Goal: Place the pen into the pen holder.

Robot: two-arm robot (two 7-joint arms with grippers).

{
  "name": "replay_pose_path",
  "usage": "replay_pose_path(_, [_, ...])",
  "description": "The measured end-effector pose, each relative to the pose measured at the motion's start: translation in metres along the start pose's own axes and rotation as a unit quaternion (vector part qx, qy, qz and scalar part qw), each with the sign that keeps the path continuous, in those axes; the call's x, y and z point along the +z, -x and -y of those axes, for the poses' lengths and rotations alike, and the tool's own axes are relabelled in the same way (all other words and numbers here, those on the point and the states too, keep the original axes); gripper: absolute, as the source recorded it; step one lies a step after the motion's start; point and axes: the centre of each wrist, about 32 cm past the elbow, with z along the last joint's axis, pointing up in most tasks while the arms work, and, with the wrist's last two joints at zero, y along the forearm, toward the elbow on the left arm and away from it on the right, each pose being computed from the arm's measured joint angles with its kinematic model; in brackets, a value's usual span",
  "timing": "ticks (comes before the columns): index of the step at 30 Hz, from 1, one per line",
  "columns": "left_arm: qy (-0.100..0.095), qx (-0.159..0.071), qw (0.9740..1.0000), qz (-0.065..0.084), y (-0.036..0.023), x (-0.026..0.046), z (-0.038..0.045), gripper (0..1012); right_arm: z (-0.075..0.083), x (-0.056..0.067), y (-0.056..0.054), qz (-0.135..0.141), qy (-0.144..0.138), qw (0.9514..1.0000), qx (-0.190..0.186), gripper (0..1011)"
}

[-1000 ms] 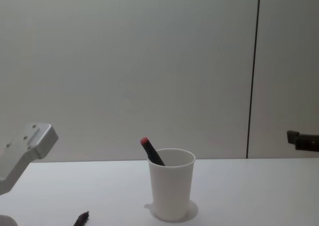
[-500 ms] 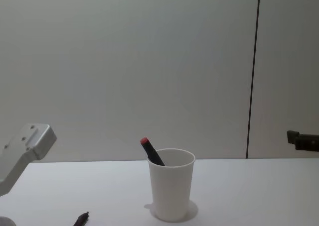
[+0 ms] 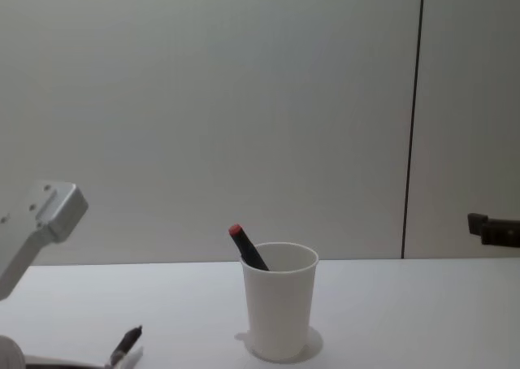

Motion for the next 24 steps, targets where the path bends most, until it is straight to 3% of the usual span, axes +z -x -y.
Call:
replay_pose_path(16, [0.055, 0.001, 0.9979, 0.034, -0.0034, 0.0107, -0.0159, 107, 0.000, 0.000, 0.000, 0.000, 0.000, 1.0000, 0.000, 1002])
replay_pose_path(24, [0.095, -0.022, 0.9934, 0.060, -0.0093, 0.0158, -0.0230, 107, 0.000, 0.000, 0.000, 0.000, 0.000, 1.0000, 0.000, 1002])
